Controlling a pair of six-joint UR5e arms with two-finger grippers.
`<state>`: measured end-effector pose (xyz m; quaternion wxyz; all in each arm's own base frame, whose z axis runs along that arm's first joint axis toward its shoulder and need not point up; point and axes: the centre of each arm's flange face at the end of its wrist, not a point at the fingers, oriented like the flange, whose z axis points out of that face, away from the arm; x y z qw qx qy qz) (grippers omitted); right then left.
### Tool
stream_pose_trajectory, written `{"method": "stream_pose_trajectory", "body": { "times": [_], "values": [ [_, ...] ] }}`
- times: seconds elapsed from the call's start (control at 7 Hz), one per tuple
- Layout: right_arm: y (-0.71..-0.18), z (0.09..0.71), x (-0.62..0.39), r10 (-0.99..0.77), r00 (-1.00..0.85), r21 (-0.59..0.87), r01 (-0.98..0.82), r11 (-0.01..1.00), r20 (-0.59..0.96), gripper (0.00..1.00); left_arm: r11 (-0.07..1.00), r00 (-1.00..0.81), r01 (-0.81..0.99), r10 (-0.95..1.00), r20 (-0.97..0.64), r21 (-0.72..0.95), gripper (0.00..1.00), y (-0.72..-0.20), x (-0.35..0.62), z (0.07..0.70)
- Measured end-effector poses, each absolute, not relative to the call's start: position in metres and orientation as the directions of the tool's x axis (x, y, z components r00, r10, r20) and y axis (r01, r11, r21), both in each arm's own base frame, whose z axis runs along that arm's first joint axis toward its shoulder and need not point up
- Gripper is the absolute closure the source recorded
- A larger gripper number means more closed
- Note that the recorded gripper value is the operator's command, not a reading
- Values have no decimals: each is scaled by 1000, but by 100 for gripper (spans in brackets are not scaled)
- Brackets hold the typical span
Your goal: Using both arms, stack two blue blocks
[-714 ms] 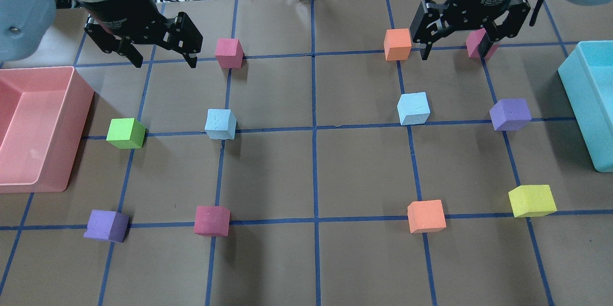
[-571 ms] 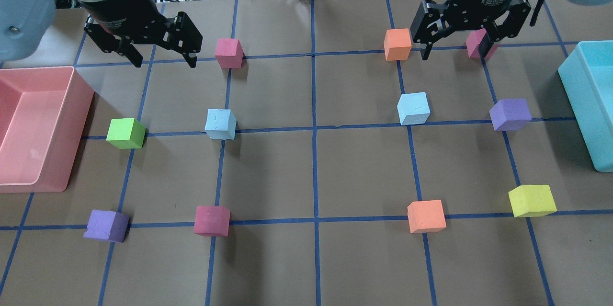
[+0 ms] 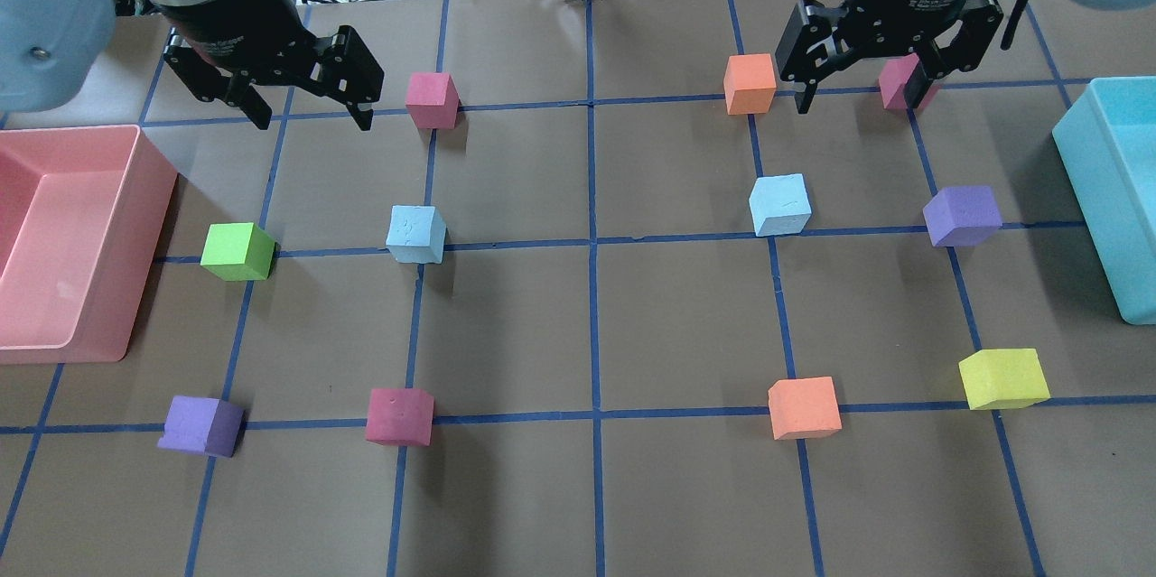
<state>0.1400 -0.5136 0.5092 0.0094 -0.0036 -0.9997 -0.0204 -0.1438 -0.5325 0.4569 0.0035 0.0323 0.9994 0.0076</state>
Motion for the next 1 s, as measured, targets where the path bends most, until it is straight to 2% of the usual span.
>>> {"method": "stream_pose_trajectory", "body": {
  "times": [0.29,0.57,0.71,1.0],
  "values": [
    [-525,488,141,0,-1000,75,2,997,27,0,997,-997,71,71,-7,26,0,-560,-143,381],
    [-552,443,134,7,-999,108,11,994,32,0,997,-997,71,71,-8,34,0,-561,-143,302],
    [-569,417,132,10,-999,95,13,995,32,0,997,-997,70,71,-8,35,0,-559,-143,276],
    [-594,324,125,20,-999,92,22,995,29,0,997,-997,71,71,-8,42,0,-559,-143,244]
  ]
}}
